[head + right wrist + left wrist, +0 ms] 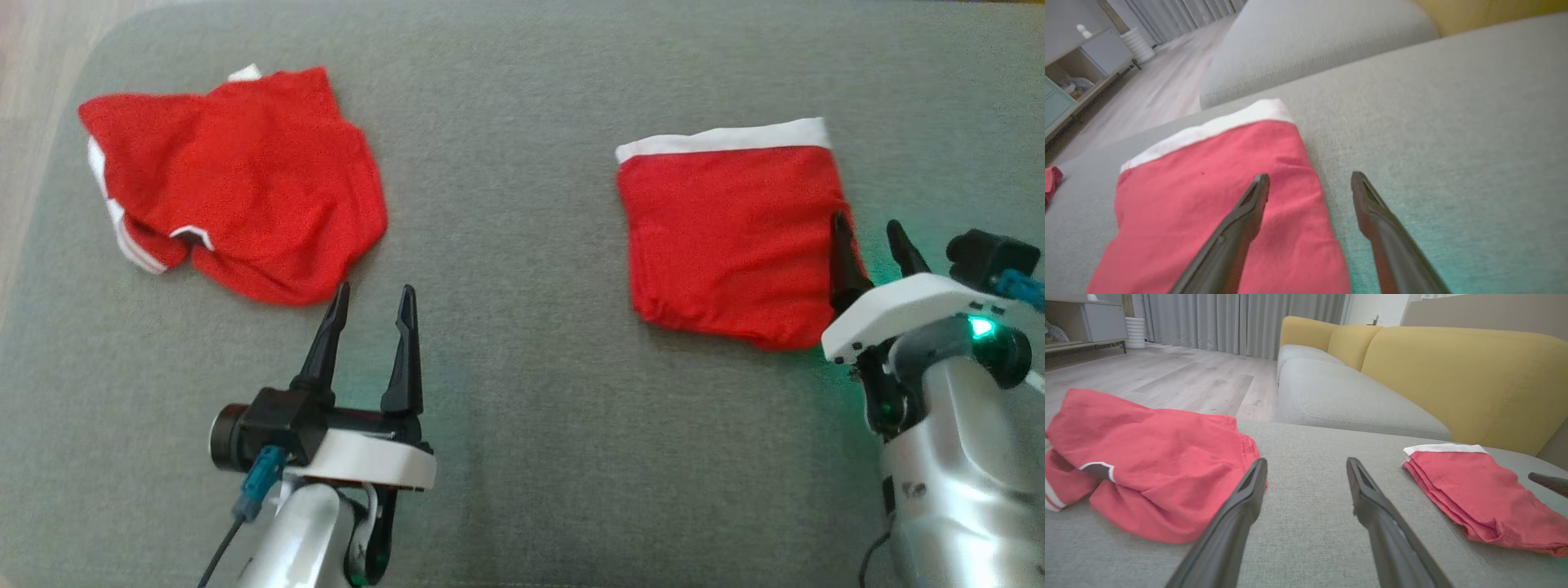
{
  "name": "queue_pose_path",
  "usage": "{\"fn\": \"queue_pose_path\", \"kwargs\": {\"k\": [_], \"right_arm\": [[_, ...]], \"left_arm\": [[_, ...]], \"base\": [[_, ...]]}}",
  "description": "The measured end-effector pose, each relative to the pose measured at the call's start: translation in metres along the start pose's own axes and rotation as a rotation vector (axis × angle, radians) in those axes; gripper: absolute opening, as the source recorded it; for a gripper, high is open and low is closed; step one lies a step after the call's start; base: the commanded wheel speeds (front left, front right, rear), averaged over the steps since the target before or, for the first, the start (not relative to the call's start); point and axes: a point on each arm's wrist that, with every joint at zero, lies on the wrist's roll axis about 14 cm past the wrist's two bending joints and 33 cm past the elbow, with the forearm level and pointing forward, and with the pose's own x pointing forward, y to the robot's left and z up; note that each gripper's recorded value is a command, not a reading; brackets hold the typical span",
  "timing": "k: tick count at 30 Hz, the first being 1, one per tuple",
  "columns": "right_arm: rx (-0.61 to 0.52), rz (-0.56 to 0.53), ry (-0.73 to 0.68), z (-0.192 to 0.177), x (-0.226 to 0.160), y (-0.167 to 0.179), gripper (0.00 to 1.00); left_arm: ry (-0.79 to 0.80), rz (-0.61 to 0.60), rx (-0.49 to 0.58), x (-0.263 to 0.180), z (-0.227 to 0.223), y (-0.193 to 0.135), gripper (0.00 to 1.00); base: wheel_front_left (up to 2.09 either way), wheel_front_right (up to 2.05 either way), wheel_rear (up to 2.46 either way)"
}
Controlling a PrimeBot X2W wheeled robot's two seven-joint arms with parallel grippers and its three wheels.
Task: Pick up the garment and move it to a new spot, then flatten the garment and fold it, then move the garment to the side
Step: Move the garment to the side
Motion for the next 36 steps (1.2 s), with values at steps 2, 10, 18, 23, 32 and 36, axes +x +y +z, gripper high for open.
{"fn": "queue_pose_path", "kwargs": {"k": [2, 10, 18, 23, 32, 36], "right_arm": [[0.017, -0.005, 0.070, -0.014, 0.009, 0.001, 1.00], [-0.047, 0.022, 0.233, -0.040, 0.031, 0.008, 0.00], [-0.211, 0.038, 0.213, -0.028, 0.024, -0.004, 0.00], [-0.428, -0.062, 0.178, 0.015, 0.009, -0.074, 0.00], [-0.624, -0.305, 0.278, 0.048, -0.020, -0.199, 0.00], [-0.650, -0.357, 0.279, 0.062, -0.017, -0.221, 0.00]], "left_arm": [[0.004, 0.015, 0.002, 0.000, -0.001, 0.005, 1.00], [0.015, 0.055, 0.006, -0.002, -0.005, 0.019, 1.00], [-0.003, 0.038, 0.006, 0.001, 0.001, 0.012, 1.00], [-0.019, 0.004, 0.002, 0.006, 0.006, 0.000, 1.00], [-0.001, 0.009, -0.005, 0.011, -0.002, 0.003, 1.00], [0.008, 0.026, -0.003, 0.015, -0.005, 0.010, 1.00]], "base": [[0.00, 0.00, 0.00], [0.00, 0.00, 0.00], [0.00, 0.00, 0.00], [0.00, 0.00, 0.00], [0.00, 0.00, 0.00], [0.00, 0.00, 0.00]]}}
